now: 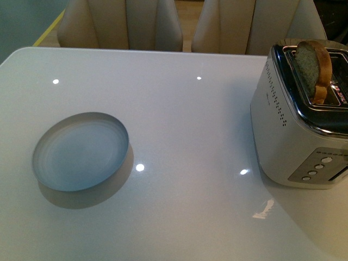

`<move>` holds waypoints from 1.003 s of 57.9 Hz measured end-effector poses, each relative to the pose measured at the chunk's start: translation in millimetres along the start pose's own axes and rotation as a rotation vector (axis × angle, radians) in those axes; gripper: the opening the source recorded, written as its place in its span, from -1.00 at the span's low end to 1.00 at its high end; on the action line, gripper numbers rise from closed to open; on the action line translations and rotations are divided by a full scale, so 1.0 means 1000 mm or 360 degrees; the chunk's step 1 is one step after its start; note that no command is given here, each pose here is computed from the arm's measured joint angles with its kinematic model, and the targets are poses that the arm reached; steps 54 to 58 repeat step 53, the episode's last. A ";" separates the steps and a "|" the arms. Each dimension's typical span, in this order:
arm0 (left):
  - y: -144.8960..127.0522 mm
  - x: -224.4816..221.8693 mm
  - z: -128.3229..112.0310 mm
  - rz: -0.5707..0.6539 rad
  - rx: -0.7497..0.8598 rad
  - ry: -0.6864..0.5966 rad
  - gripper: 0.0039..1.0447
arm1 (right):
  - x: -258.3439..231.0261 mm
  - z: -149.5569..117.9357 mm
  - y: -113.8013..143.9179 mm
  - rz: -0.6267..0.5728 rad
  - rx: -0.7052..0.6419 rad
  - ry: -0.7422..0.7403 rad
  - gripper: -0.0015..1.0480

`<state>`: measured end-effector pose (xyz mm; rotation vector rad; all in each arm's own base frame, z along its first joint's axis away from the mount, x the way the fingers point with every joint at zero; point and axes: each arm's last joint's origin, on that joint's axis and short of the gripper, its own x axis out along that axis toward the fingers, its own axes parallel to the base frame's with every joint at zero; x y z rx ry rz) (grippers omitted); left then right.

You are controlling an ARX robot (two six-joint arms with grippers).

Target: Left arm holds plate, right arm toasts bread

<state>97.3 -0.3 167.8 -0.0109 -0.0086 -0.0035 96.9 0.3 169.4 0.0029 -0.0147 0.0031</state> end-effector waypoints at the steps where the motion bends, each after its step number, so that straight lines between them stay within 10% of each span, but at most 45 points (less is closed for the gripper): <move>1: 0.000 0.000 0.000 0.0000 0.0000 0.0000 0.61 | 0.000 0.000 0.000 0.0000 0.0000 0.0000 0.83; 6: 0.000 0.000 0.000 0.0000 0.0000 0.0000 0.89 | 0.000 0.000 0.000 0.0000 0.0000 0.0000 0.83; 58: 0.000 0.000 0.000 0.0000 0.0004 0.0000 0.87 | 0.000 0.000 0.000 0.0000 0.0000 0.0000 0.83</move>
